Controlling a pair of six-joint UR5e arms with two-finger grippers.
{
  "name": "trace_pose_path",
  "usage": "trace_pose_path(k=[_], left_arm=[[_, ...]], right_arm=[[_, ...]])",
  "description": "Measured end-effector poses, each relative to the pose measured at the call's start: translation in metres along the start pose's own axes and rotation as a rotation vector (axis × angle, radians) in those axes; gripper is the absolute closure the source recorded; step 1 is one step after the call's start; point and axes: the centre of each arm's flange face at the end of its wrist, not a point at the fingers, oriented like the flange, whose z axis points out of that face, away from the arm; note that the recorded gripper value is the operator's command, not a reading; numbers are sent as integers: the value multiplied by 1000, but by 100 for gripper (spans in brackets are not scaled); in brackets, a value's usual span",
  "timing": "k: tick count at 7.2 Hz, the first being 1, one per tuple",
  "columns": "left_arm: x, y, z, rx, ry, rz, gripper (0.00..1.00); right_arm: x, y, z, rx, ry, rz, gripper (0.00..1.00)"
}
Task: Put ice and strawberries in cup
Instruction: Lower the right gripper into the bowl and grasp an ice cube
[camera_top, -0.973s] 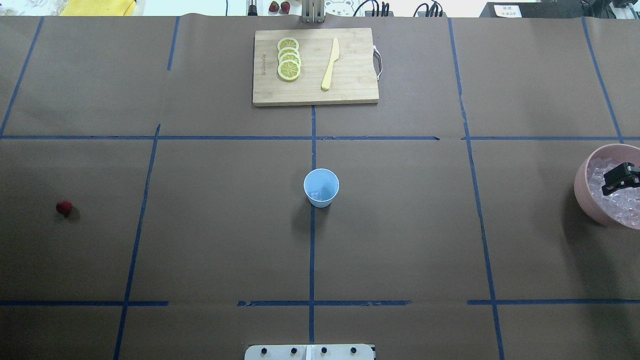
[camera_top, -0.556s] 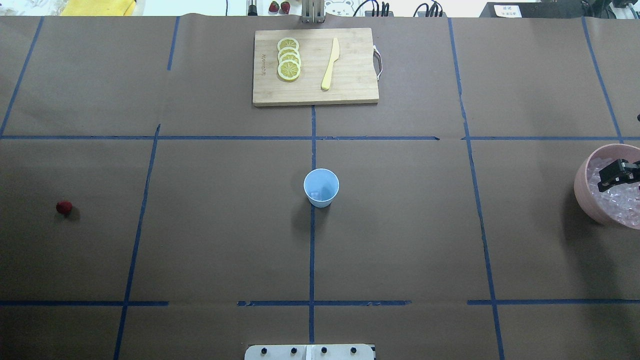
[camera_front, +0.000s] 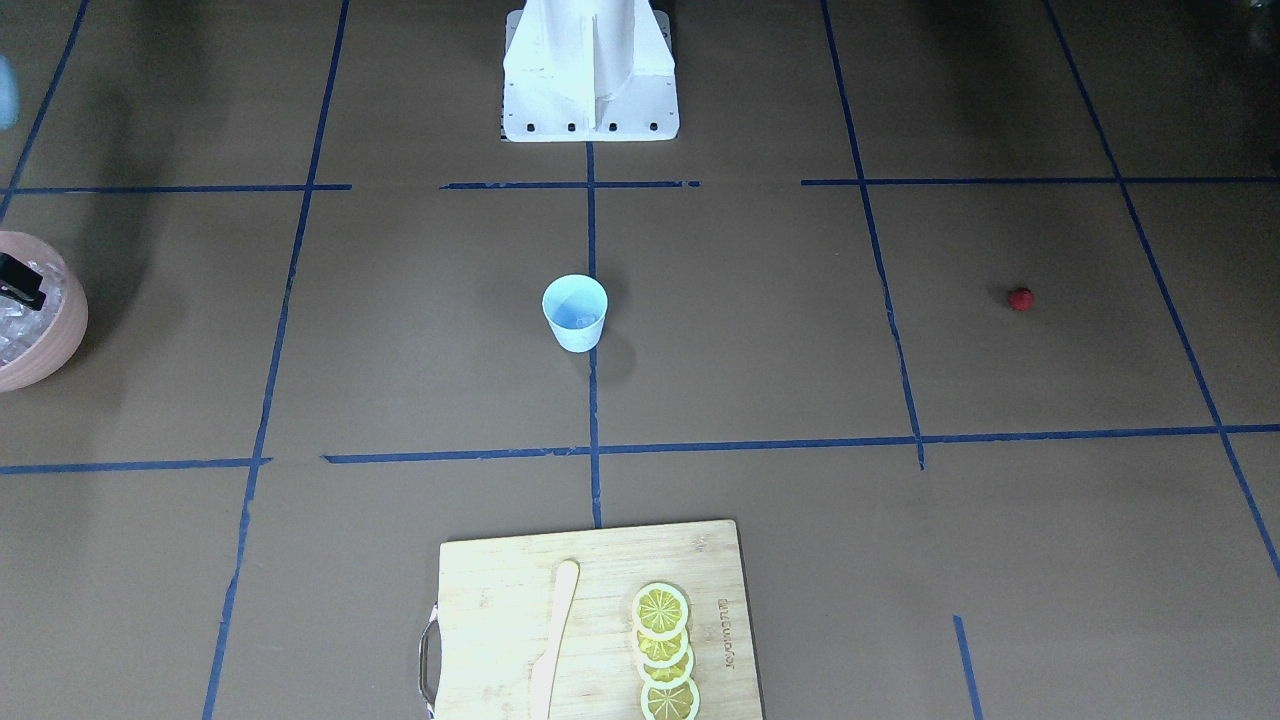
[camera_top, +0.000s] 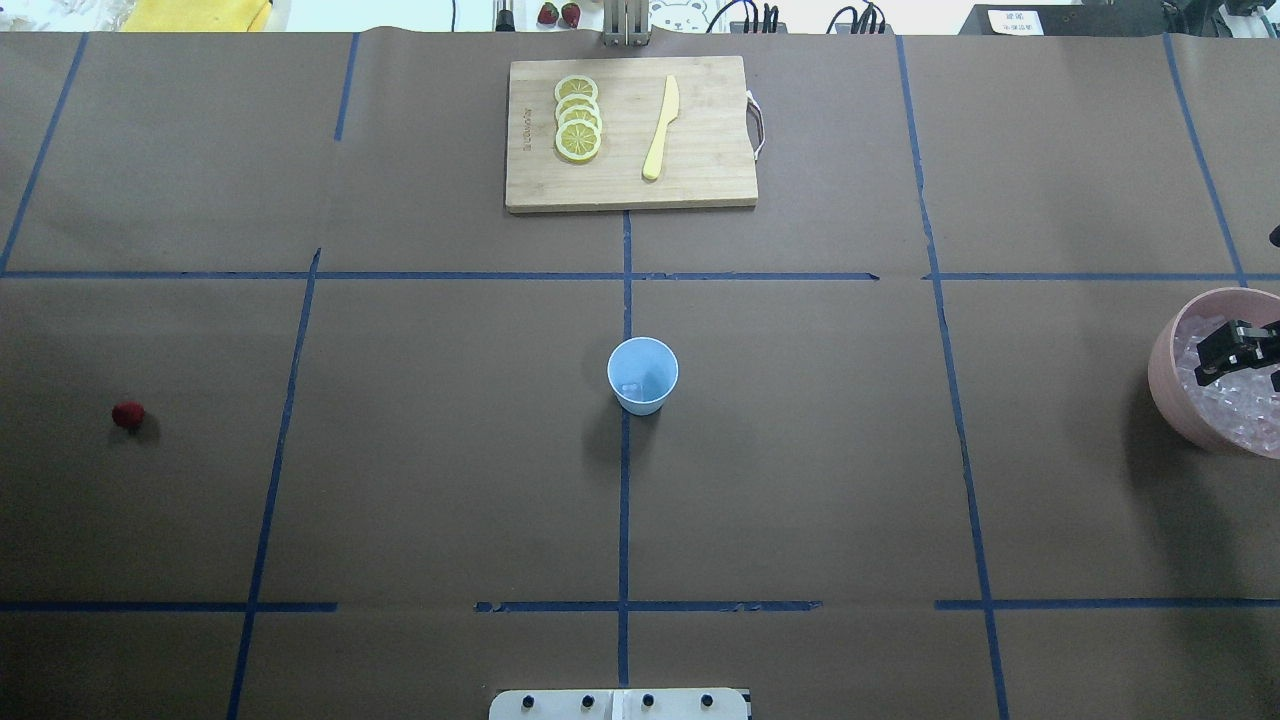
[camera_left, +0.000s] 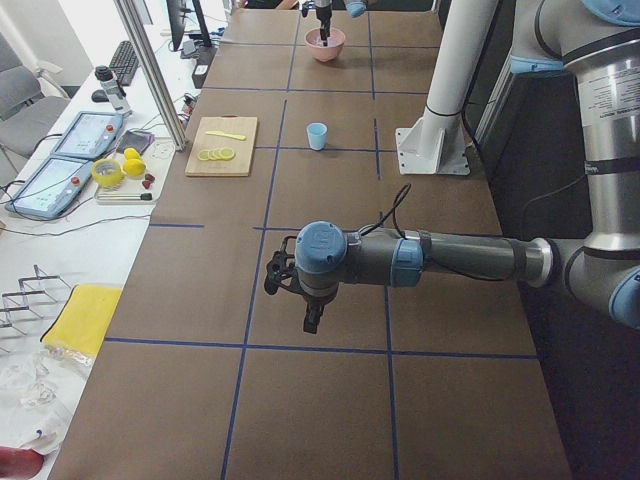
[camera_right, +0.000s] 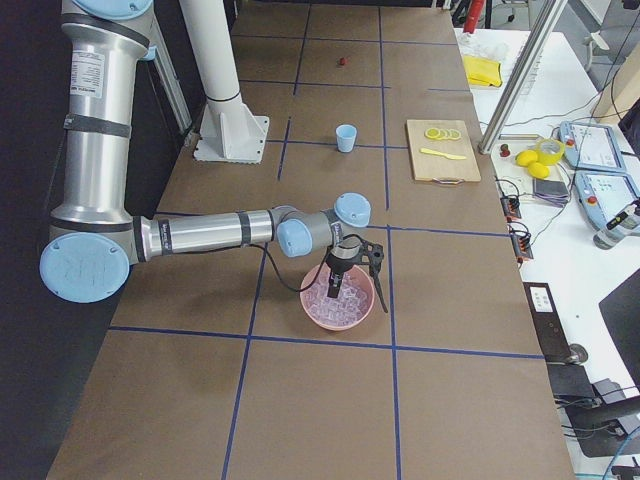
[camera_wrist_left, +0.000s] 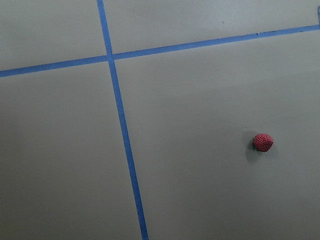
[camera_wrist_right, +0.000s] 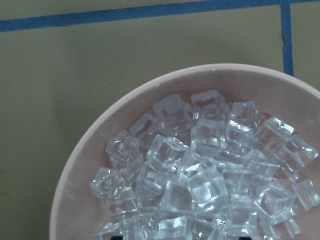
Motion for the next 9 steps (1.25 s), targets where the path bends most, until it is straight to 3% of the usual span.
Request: trace_pose_path(k=[2, 3, 4, 7, 9], left_arm=[[0, 0, 0, 0, 0, 0, 0], [0, 0, 0, 0, 0, -1, 0], [0, 0, 0, 0, 0, -1, 0], [0, 0, 0, 1, 1, -1, 0], [1, 0, -1, 1, 1, -1, 0]], right_arm=[[0, 0, 2, -3, 1, 0, 31], [0, 0, 2, -4, 2, -1, 41], [-1, 1, 3, -5, 2, -3, 45], [-2, 1, 4, -8, 3, -5, 48], [-2, 1, 4, -9, 2, -5, 81]])
